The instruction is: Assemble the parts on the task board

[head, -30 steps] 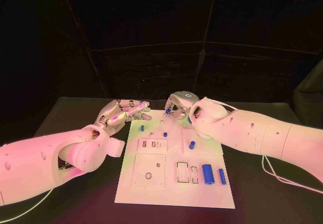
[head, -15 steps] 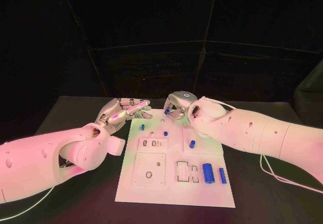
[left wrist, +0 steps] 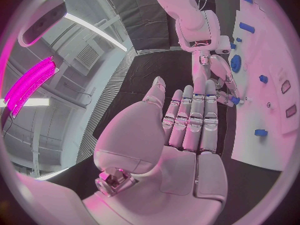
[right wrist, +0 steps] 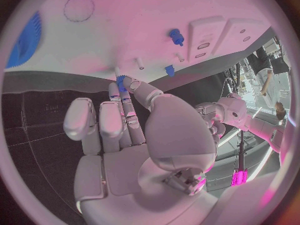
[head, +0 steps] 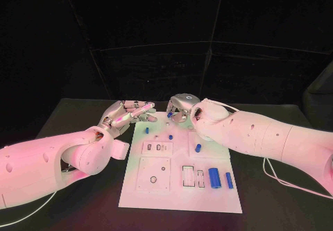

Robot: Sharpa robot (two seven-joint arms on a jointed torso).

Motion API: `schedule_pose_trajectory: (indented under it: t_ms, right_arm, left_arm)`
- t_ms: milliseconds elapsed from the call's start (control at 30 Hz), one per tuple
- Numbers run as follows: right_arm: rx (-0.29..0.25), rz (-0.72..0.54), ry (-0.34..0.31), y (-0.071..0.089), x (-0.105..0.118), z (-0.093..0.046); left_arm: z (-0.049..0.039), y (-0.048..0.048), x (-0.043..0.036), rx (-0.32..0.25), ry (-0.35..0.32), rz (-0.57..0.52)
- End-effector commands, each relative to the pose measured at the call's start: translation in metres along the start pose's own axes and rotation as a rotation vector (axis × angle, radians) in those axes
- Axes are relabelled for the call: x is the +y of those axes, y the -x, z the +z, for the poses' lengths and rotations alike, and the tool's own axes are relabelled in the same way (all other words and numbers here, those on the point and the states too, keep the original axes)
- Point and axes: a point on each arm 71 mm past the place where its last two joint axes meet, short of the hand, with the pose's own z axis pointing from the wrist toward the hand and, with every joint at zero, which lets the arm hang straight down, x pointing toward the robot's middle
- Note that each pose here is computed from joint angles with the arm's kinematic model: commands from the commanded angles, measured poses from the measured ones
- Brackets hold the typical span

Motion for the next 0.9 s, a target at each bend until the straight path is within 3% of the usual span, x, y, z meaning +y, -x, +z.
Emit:
schedule_pose_trajectory:
  t_ms: [33, 900]
  right_arm:
    - [0.023, -0.01, -0.004, -0.0004, 0.0, 0.0014]
    - [0.015, -0.044, -0.023, -0.0004, 0.0014, 0.005]
  left_arm:
    - [0.0008, -0.0016, -0.0015, 0.014, -0.009, -0.009]
    - [0.0013, -0.0029, -0.0014, 0.028, -0.006, -0.017]
